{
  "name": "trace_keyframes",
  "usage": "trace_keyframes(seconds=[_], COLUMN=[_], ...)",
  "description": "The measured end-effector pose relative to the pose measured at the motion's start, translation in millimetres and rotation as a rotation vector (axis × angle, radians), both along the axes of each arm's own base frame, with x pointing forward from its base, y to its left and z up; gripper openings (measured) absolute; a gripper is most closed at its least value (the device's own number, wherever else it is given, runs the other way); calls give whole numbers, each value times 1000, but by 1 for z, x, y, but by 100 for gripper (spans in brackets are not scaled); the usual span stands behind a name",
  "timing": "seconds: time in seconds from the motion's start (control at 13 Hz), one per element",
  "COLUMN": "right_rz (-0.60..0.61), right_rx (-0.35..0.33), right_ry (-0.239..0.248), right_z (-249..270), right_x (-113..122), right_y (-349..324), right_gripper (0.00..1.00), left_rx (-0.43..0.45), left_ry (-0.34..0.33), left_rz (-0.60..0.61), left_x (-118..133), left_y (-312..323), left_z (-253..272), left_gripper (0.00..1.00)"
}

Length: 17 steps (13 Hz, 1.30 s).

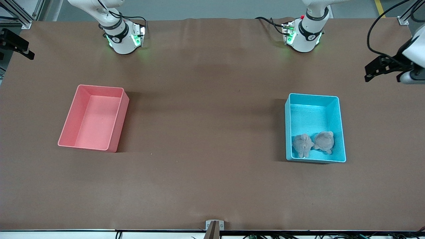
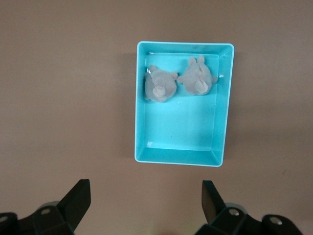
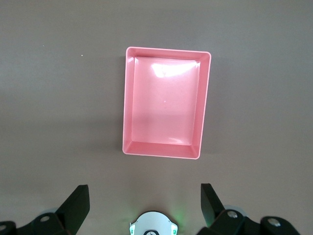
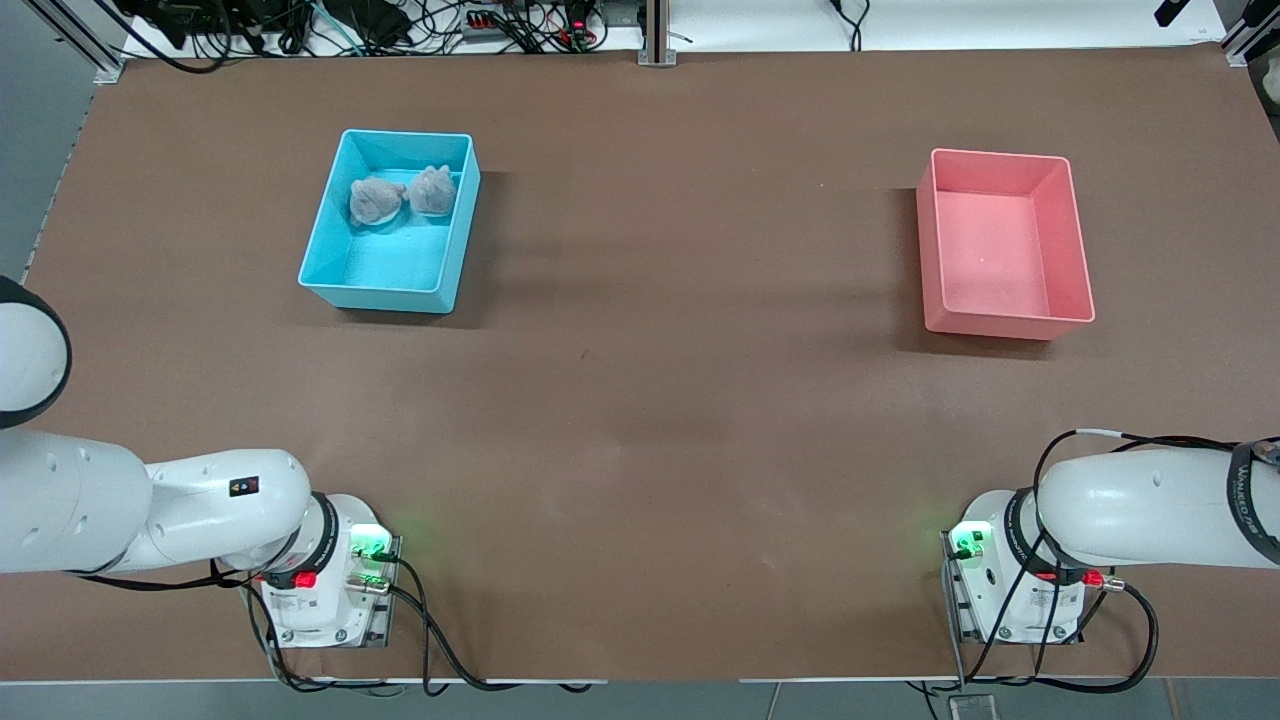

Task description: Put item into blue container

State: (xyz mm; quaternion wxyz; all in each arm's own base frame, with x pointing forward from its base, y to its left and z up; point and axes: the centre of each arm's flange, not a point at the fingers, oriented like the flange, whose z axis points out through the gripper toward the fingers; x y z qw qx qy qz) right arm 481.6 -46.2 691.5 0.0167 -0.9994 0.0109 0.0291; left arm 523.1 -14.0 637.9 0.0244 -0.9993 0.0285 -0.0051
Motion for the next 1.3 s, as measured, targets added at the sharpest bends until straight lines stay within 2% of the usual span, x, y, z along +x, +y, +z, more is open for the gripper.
trace_keyframes(seconds=[0.46, 0.84, 1.0, 1.3], right_rz=[-1, -1, -1, -2], right_rx=[-3, -3, -3, 0], right_ry=[-35, -34, -30, 15], right_z=[15, 15, 14, 7], right_x=[-1, -1, -1, -1], right_y=[0, -1, -1, -1], right_gripper=[100, 100, 100, 100], left_rx=[-13, -22, -23, -23], left_ry=[-20, -16, -14, -19], left_rz=[-26, -26, -26, -19], left_x=[14, 30, 31, 32], left_y=[1, 3, 3, 7], left_z=[7, -10, -12, -10], left_gripper=[100, 100, 100, 100])
